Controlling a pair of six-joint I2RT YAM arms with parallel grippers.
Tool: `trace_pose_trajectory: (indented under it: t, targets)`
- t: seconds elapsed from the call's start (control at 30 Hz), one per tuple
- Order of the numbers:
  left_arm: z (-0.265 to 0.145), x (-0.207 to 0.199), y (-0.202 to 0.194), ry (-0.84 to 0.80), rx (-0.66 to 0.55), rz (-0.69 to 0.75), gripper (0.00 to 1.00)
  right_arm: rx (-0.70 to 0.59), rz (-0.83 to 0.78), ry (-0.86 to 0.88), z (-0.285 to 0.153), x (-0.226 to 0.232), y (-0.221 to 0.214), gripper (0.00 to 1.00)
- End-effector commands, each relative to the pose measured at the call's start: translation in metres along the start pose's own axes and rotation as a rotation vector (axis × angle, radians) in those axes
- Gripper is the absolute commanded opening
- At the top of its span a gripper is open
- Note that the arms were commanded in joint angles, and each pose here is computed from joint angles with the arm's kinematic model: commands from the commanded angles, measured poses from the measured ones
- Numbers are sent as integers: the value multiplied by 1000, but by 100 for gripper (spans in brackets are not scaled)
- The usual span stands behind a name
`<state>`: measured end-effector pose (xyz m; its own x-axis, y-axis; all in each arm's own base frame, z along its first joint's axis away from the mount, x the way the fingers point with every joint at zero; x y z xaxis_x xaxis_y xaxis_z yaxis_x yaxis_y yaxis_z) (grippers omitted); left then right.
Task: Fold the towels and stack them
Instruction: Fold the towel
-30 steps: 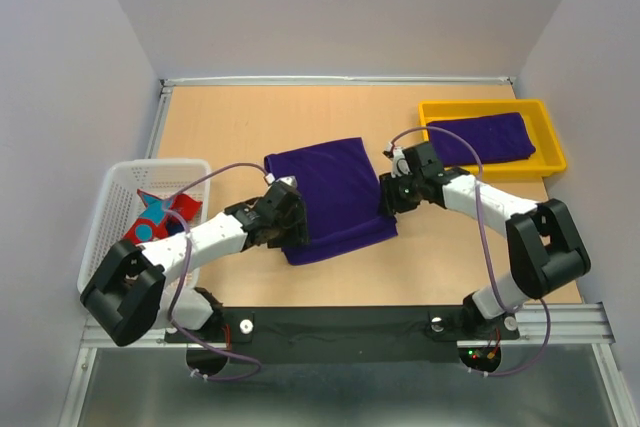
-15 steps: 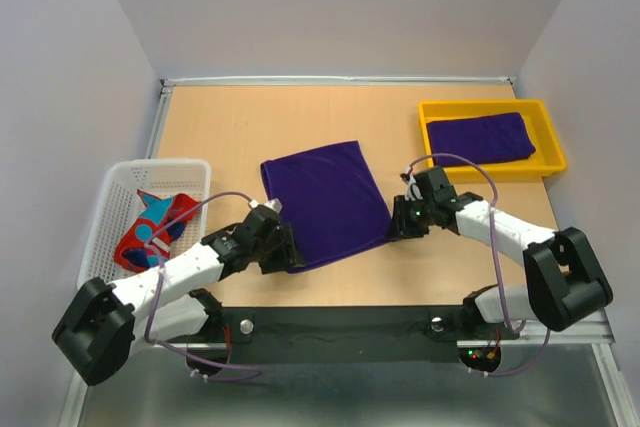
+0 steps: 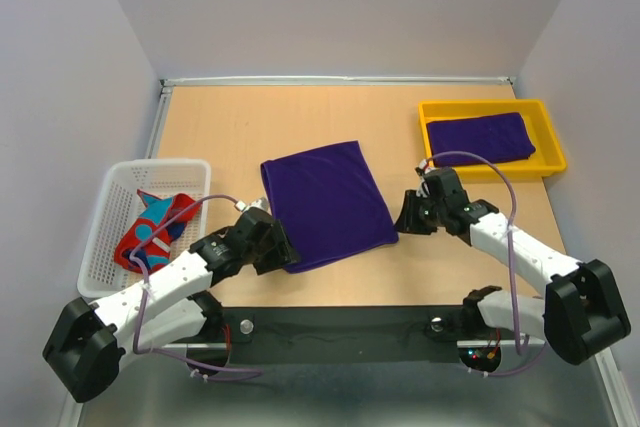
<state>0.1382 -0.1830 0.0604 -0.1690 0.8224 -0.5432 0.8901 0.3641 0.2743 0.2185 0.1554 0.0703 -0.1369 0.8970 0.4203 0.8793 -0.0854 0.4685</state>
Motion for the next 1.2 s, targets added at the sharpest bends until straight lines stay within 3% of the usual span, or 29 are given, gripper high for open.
trace_pose_trajectory:
  t: [0.0, 0.23, 0.3, 0.4, 0.63, 0.83, 1.17]
  targets:
    - [-3, -1, 10, 33, -43, -33, 62, -72, -62, 114, -5, 31, 38, 34]
    - [9, 14, 10, 105, -57, -44, 51, 22, -42, 217, 19, 44, 23, 34]
    - [13, 20, 7, 128, -39, -41, 49, 72, -24, 186, 30, 34, 11, 33]
    - [17, 28, 1, 158, -10, -29, 34, 91, 31, 100, 38, 15, -4, 33]
    - [20, 43, -8, 208, 19, -29, 12, 22, 135, -119, 37, -39, -12, 32]
    - [20, 43, -8, 216, 24, -18, 9, -14, 161, -160, 34, -51, -7, 33]
    - [2, 14, 7, 122, -29, -34, 1, 25, 71, -22, 33, -25, 1, 36]
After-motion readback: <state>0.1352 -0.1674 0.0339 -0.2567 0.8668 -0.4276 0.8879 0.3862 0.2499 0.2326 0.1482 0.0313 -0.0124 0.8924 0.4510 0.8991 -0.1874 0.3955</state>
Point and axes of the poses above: each gripper's point midway between its finger pads, its own z axis out along the fingers, its own x axis along the line the jaws close on, y = z × x, the point moved 1 cm from there along -z, back along the fingers, and after that the axes turned 2 degrees about -z, right-handed, at the moved point
